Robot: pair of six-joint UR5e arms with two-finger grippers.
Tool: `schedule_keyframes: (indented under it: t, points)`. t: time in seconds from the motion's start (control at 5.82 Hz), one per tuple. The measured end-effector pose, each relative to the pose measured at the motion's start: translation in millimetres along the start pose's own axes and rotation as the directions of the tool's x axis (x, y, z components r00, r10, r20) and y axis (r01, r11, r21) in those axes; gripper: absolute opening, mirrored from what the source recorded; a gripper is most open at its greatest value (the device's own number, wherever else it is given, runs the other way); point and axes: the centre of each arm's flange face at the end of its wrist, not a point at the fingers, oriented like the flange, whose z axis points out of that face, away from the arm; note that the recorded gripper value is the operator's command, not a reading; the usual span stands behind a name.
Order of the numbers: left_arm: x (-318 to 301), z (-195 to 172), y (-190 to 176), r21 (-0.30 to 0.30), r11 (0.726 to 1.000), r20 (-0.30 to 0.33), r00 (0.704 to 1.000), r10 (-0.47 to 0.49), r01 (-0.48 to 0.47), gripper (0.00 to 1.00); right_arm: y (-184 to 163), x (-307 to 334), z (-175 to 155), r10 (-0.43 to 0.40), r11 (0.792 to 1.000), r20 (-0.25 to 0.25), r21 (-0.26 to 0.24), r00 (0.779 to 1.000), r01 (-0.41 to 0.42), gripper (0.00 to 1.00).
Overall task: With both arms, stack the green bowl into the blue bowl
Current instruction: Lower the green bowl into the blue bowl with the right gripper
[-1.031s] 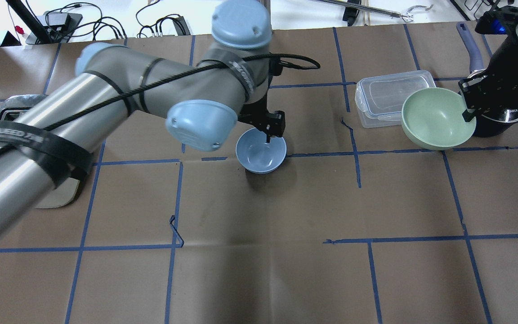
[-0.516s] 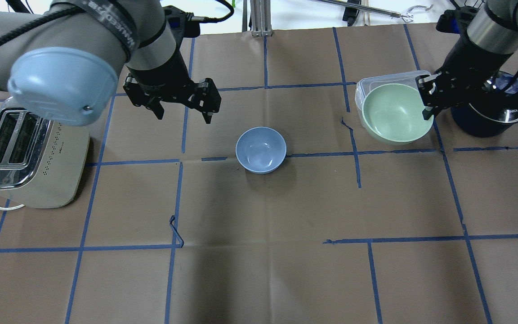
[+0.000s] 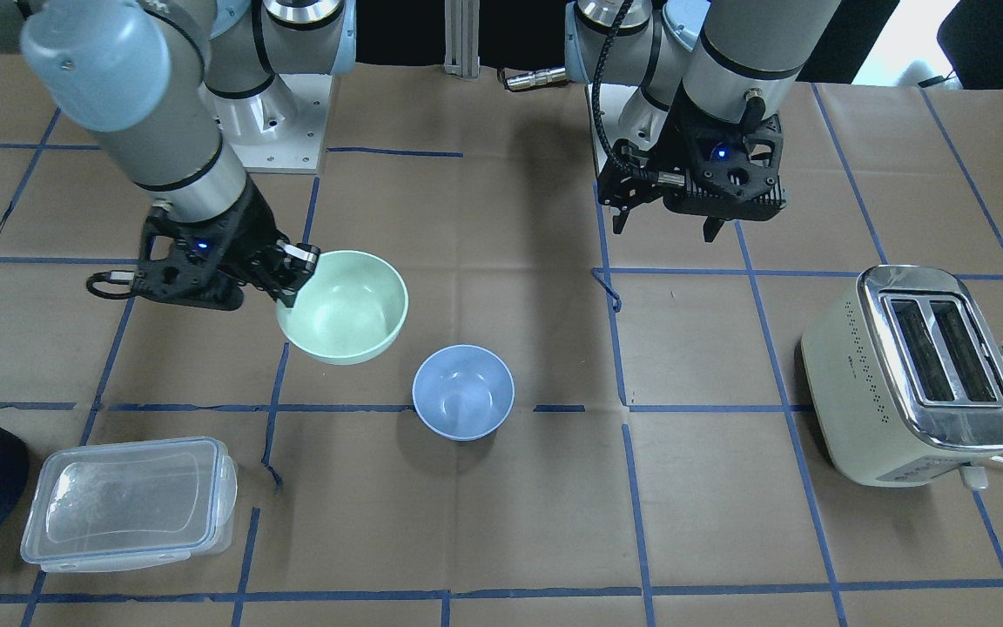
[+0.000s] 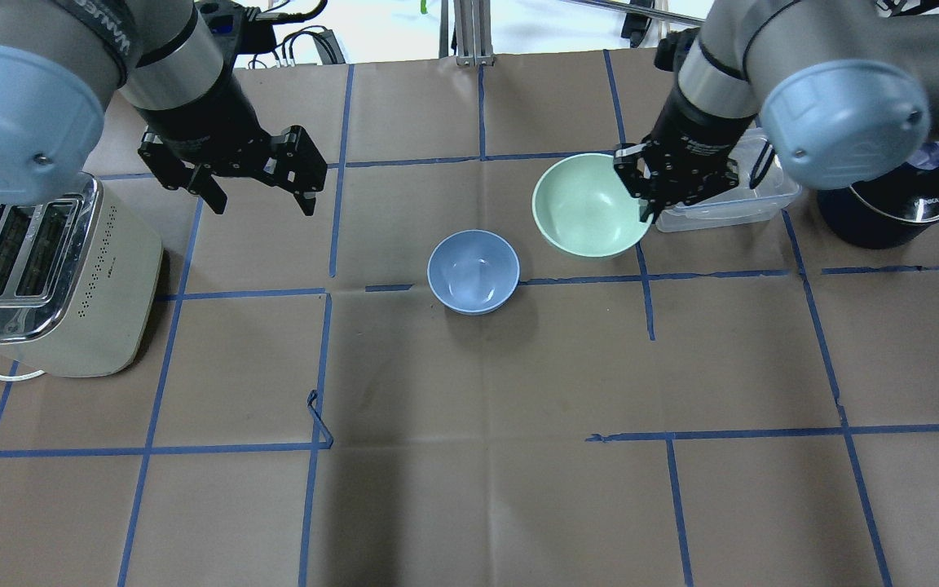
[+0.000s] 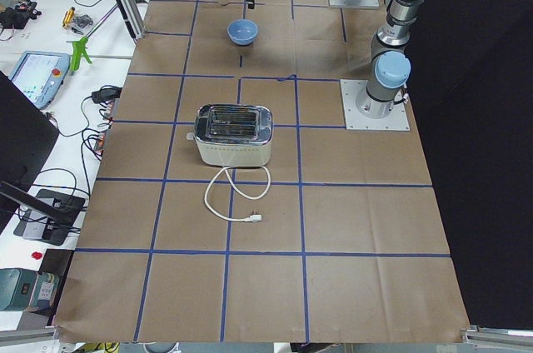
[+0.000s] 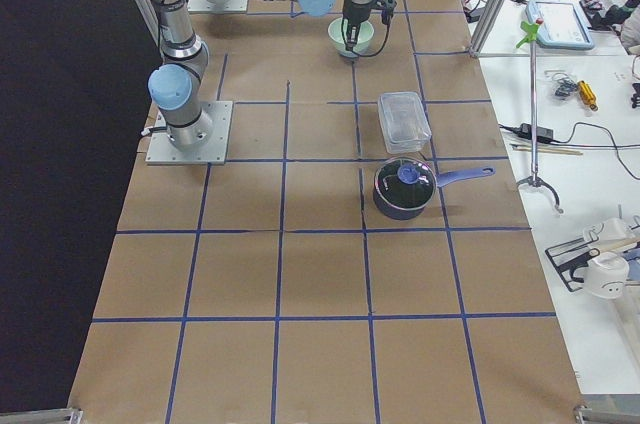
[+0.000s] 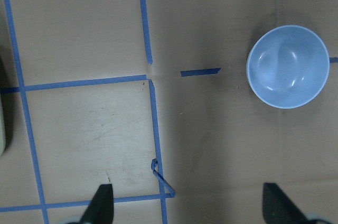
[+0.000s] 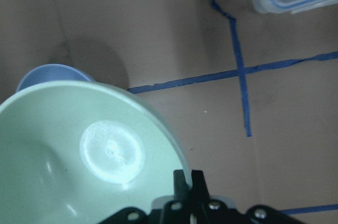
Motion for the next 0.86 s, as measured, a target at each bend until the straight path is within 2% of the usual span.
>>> schedule_keyframes:
  t: [0.52, 0.86]
  points:
    - [-4, -5, 2, 0.009, 0.998, 0.0, 0.998, 0.062, -0.062, 0.98, -3, -73, 70, 0.059, 0.998, 0.024, 0.023, 0.998, -0.059, 0.08]
    - [-6, -12, 10, 0.026, 0.999, 0.003, 1.0, 0.022, -0.022, 0.98, -17, -81, 114, 0.062, 0.998, 0.014, 0.001, 0.998, -0.062, 0.08]
